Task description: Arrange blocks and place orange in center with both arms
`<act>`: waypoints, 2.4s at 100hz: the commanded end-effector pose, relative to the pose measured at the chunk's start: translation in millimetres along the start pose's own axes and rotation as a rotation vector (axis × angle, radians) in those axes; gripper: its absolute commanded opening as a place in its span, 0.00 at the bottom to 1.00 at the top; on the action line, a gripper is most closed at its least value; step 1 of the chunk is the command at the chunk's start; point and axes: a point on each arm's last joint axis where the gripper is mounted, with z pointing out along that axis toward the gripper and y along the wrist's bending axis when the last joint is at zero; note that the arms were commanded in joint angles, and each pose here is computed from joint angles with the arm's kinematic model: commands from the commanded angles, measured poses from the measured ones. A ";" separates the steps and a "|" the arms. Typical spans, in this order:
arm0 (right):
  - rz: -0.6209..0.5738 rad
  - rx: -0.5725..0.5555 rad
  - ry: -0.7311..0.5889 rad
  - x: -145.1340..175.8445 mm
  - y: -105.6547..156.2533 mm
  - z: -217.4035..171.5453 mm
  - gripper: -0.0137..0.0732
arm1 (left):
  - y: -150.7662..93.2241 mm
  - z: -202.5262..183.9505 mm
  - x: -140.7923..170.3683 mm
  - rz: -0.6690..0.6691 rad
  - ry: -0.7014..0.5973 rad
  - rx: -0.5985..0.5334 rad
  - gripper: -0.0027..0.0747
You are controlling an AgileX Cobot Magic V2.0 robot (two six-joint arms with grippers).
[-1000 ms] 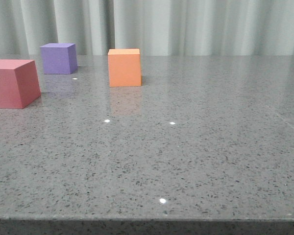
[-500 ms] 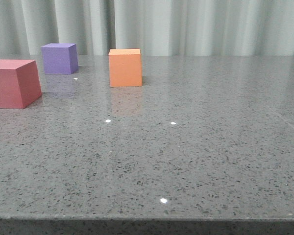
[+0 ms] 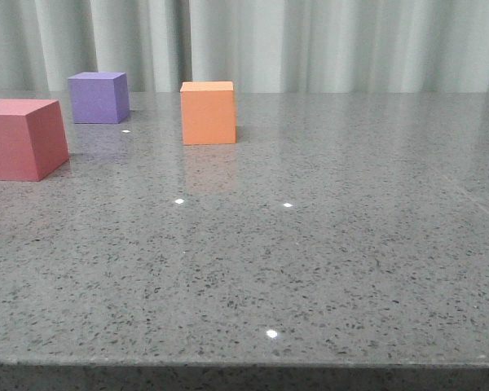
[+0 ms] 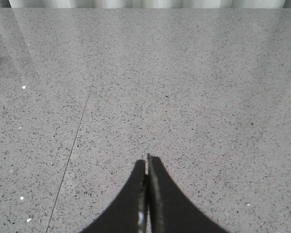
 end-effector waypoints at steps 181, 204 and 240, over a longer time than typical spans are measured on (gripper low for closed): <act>-0.020 -0.001 -0.102 -14.8 0.4 -3.2 0.03 | -184.5 175.7 -64.0 -0.117 0.257 0.425 0.77; -0.020 -0.001 -0.102 -14.8 0.4 -3.2 0.03 | -215.3 208.3 -54.4 -0.046 0.315 0.252 0.76; -0.020 -0.001 -0.102 -14.8 0.4 -3.2 0.03 | -238.6 225.2 -46.9 -0.043 0.317 0.223 0.76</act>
